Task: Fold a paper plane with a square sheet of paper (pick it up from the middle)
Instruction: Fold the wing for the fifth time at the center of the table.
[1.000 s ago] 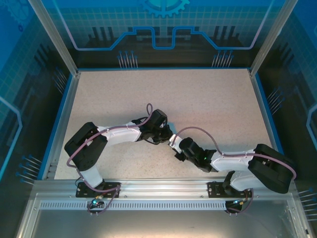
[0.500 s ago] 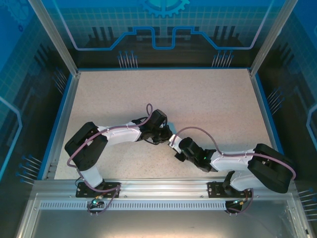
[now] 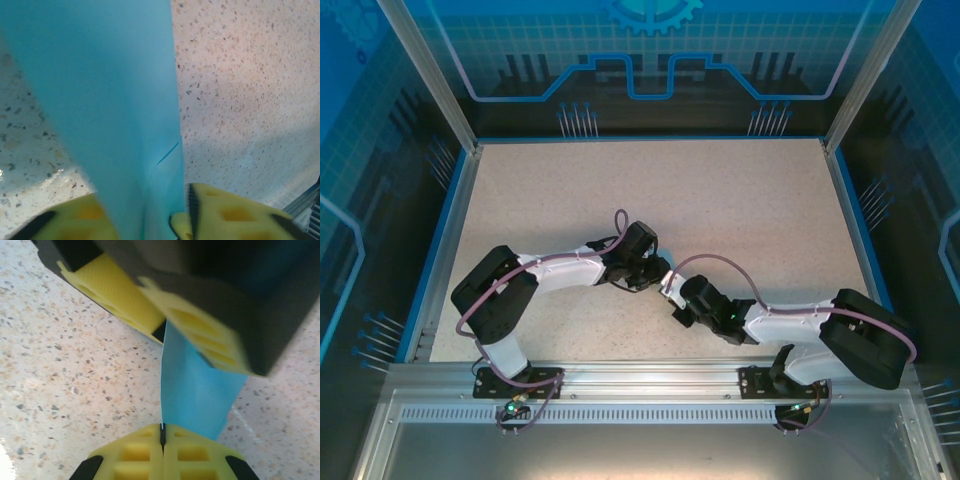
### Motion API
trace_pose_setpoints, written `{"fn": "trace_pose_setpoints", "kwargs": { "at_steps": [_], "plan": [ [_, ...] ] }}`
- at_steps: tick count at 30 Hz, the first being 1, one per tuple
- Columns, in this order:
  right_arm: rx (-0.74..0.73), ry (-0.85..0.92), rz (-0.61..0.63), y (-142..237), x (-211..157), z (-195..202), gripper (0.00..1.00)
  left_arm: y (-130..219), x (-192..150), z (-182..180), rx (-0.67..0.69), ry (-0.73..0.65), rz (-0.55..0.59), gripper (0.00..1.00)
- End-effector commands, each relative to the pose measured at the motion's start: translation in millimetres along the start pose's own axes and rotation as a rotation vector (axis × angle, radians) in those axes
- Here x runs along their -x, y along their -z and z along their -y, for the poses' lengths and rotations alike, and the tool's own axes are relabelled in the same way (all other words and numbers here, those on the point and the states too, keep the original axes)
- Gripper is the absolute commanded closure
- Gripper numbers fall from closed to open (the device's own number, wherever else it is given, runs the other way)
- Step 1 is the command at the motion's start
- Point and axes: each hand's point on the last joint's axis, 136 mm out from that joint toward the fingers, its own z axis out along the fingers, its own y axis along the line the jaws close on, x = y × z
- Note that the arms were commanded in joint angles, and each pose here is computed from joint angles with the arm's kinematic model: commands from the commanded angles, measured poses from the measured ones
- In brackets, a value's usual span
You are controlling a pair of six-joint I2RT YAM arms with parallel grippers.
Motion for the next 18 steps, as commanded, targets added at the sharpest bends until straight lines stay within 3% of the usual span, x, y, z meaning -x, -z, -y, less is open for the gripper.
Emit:
{"fn": "trace_pose_setpoints", "kwargs": {
  "at_steps": [1,8,18],
  "plan": [
    [0.055,-0.106,0.072,2,30,3,1.0,13,-7,14,-0.025,-0.031,-0.007,0.52],
    [0.109,-0.208,0.061,8,27,8,1.0,31,-1,16,-0.048,-0.035,0.045,0.45],
    [0.197,-0.29,0.005,0,21,1,1.0,39,-3,5,-0.041,-0.016,0.073,0.45]
  ]
}}
